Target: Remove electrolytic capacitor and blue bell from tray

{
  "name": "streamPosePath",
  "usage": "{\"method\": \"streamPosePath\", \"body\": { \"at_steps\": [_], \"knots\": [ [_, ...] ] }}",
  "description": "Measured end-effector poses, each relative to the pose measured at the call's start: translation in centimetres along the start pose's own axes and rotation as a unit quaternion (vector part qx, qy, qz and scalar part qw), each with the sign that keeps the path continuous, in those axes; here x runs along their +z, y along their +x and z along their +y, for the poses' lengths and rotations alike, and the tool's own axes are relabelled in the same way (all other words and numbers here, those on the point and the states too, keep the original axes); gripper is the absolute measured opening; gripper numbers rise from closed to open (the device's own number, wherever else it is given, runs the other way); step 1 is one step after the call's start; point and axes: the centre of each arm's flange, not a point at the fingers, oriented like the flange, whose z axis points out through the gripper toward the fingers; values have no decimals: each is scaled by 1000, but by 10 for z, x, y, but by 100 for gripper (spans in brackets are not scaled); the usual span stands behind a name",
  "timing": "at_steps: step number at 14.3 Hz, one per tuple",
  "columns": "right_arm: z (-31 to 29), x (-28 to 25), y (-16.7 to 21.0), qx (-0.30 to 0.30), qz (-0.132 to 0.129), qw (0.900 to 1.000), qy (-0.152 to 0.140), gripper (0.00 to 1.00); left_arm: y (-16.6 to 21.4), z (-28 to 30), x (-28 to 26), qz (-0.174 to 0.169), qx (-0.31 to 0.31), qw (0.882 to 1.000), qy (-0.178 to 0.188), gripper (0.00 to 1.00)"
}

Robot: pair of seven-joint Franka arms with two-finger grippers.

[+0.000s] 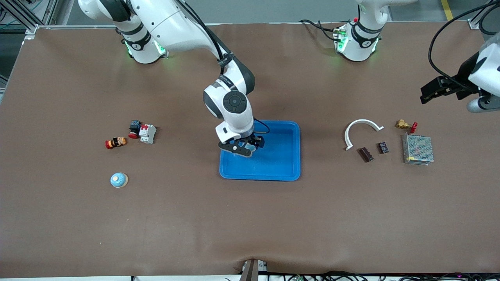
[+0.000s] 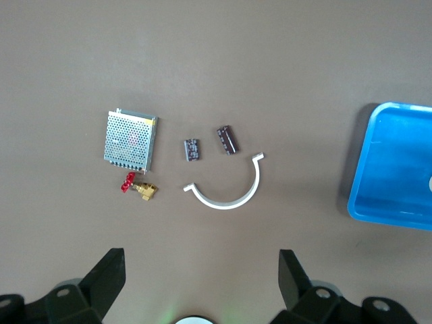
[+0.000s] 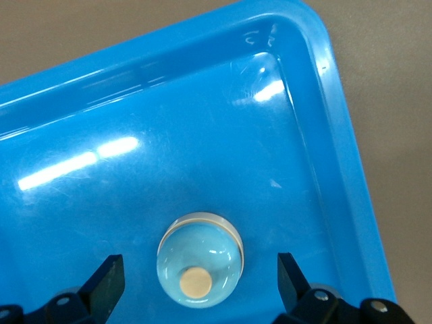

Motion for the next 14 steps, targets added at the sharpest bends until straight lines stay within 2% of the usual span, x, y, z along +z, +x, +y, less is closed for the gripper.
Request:
{"method": "streamPosePath", "body": {
  "at_steps": [5,14],
  "knots": [
    [0,16,-7,-9,-1,1000,-10,100,-12,-10,9,13,-6,1000,-3,100],
    [-1,33,-12,-12,0,1000,-9,100,-10,-14,-8,37,-9,999,-8,100]
  ]
}}
